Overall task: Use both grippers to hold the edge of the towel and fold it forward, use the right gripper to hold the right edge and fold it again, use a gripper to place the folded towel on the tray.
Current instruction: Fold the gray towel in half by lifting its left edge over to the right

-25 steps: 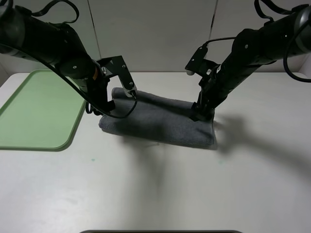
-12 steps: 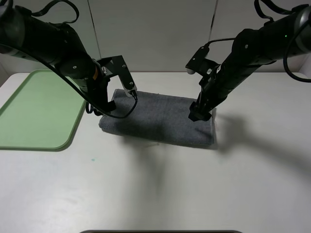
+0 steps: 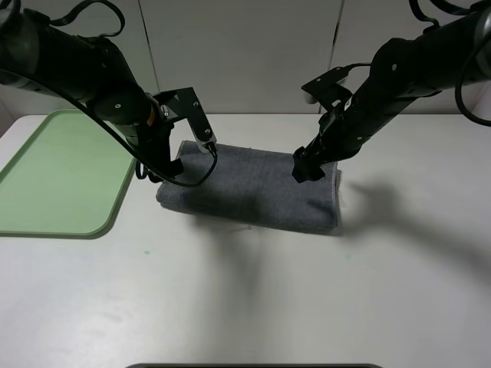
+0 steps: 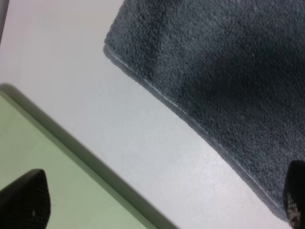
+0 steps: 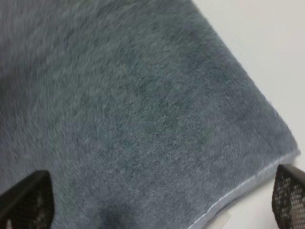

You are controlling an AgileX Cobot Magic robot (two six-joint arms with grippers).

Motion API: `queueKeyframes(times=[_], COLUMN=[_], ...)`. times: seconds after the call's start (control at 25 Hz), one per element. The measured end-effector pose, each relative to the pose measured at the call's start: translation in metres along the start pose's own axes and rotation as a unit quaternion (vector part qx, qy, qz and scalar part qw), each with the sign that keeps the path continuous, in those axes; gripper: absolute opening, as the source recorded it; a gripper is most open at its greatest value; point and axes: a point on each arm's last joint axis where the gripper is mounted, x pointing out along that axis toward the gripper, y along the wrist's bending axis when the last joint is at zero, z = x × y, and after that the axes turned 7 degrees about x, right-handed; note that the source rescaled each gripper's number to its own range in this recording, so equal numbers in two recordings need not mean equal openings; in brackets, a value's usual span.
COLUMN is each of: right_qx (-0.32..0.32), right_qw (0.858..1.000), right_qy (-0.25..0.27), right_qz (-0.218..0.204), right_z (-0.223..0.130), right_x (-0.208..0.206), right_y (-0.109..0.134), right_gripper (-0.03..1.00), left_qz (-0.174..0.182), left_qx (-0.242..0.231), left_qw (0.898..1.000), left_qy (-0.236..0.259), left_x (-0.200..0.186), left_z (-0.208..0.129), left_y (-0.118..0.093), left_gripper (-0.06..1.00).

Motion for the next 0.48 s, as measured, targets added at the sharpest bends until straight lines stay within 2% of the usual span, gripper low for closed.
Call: queueKeyframes(times=[0.12,0.36,0.48], right_qx=[0.070,0.108,0.123], right_qw=[0.998,0.994,0.990], right_qy=[0.001,0.028,0.066], right_qz=[0.000,0.006,0.013], right_z=[0.001,-0.003,-0.010], right_x=[-0.007,-0.014,-0.015], right_y=[0.000,0.002,0.004], right_gripper=[1.00,1.00,1.00], left_qz=[0.000,-0.001,-0.002], left_qx=[-0.003,-0.014,-0.017], left_qw=[1.000,1.000,1.000], left_qy=[0.000,0.008,0.011], left_x=[0.000,0.000,0.000], left_z=[0.000,-0.001,-0.002], left_y=[0.000,0.000,0.000], left_gripper=[0.99,0.99,0.99])
